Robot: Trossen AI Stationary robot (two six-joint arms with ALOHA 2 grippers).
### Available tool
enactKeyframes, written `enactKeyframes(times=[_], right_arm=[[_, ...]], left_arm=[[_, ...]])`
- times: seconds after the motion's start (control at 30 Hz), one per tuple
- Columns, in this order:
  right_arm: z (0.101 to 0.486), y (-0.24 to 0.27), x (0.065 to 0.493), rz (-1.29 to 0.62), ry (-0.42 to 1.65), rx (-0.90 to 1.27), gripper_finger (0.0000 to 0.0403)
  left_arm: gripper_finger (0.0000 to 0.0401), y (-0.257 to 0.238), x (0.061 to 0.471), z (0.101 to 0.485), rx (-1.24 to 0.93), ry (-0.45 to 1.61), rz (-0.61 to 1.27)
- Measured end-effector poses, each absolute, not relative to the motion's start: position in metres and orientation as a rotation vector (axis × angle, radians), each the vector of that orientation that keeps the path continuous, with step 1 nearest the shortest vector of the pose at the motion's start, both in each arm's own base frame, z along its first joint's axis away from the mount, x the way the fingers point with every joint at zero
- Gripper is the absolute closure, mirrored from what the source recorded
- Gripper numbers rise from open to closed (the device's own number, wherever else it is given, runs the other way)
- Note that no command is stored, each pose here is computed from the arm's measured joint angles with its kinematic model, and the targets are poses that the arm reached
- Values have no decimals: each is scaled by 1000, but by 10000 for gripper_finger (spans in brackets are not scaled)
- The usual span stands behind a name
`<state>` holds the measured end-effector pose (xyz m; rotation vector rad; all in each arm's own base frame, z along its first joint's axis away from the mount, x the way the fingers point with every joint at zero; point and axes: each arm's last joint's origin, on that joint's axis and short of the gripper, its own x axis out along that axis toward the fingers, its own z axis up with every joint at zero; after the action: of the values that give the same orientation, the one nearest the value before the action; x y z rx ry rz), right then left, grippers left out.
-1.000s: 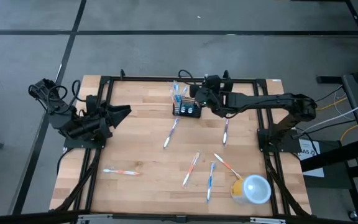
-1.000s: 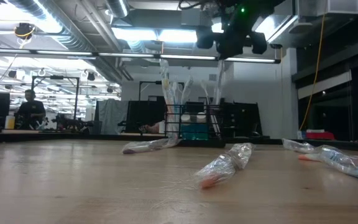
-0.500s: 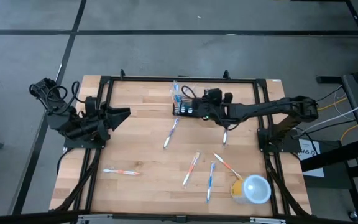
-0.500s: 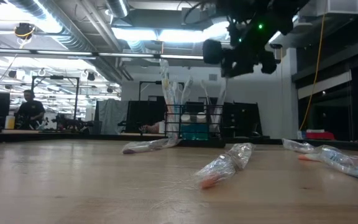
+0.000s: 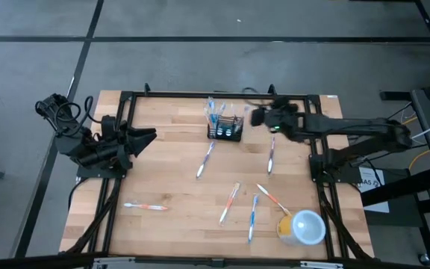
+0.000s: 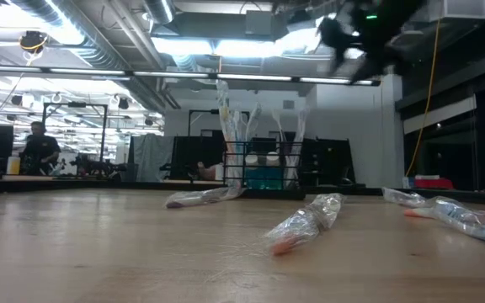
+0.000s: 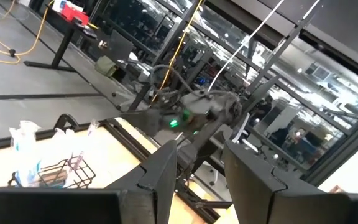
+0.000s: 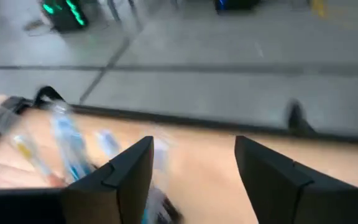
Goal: Pick & Place toothbrushing station
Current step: Put the right violet toothbrush into the right section of the mesh organizer
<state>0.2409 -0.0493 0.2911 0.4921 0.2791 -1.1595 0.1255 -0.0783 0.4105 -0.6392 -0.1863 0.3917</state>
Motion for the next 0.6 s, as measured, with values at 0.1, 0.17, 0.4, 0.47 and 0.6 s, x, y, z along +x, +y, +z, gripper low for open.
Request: enactKeyframes(times=[0.1, 0.17, 0.4, 0.47, 0.6], right_arm=[[294, -43, 205, -1150, 423, 652, 194], [292, -38, 193, -1114, 526, 737, 206], [266, -40, 193, -1123, 889, 825, 237], [260, -49, 200, -1107, 929, 840, 236], [243, -68, 210, -1117, 1035, 862, 223]], left_arm=[[274, -78, 125, 411, -622, -183, 393], [273, -78, 125, 411, -613, -181, 394], [274, -78, 125, 412, -591, -187, 395], [274, -78, 125, 415, -592, -200, 383], [274, -78, 125, 420, -579, -219, 360]])
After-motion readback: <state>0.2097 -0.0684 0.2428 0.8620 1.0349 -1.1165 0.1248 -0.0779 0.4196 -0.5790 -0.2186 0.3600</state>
